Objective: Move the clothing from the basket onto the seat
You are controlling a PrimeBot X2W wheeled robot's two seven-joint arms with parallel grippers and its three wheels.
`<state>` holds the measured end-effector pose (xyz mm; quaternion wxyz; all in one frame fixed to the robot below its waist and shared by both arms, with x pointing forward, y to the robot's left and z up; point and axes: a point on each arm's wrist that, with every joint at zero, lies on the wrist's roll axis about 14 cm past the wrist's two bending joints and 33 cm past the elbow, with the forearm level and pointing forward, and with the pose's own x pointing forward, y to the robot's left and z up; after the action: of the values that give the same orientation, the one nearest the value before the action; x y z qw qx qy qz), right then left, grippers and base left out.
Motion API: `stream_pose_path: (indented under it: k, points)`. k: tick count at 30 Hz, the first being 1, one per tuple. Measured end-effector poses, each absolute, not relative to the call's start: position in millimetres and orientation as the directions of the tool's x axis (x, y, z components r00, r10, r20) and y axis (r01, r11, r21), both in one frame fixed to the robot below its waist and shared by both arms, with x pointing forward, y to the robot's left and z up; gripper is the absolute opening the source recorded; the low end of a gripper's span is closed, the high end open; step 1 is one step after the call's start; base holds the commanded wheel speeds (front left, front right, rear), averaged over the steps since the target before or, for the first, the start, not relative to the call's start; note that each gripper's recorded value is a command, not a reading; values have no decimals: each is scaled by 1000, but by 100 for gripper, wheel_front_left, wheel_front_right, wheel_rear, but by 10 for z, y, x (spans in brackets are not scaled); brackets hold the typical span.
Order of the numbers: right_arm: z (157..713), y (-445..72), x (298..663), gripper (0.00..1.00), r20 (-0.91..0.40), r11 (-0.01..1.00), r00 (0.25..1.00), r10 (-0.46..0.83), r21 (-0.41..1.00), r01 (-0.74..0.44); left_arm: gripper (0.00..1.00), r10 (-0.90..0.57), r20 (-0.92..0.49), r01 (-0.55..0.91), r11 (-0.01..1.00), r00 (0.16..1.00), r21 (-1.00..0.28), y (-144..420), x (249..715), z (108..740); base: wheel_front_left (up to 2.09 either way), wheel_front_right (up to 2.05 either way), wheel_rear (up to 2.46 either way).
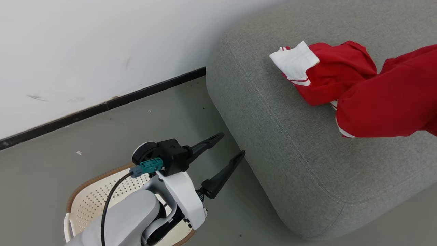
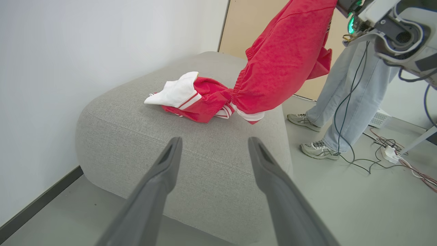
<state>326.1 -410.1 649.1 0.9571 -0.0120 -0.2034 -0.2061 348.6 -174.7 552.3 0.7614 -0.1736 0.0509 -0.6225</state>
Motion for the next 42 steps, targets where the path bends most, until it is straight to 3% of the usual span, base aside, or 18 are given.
stream_pose_path:
  k: [11, 18, 27, 42]
  points:
    - [6396, -4264, 3552, 0, 331, 913, 862, -385, -2, 408, 100, -958, 111, 913, 213, 265, -348, -1593, 3670, 5379, 0, 0, 0]
    - [6220, -4277, 3864, 0, 249, 920, 900, -358, -69, 386, 100, -951, 96, 894, 239, 295, -378, -1480, 3798, 5266, 0, 0, 0]
    - [6221, -4249, 4300, 0, 241, 929, 915, -324, -103, 356, 100, -940, 77, 870, 274, 332, -410, -1337, 3968, 5112, 0, 0, 0]
    - [5319, -4016, 4774, 0, 26, 950, 958, -286, -126, 287, 100, -921, 86, 846, 309, 380, -435, -1145, 4247, 4947, 0, 0, 0]
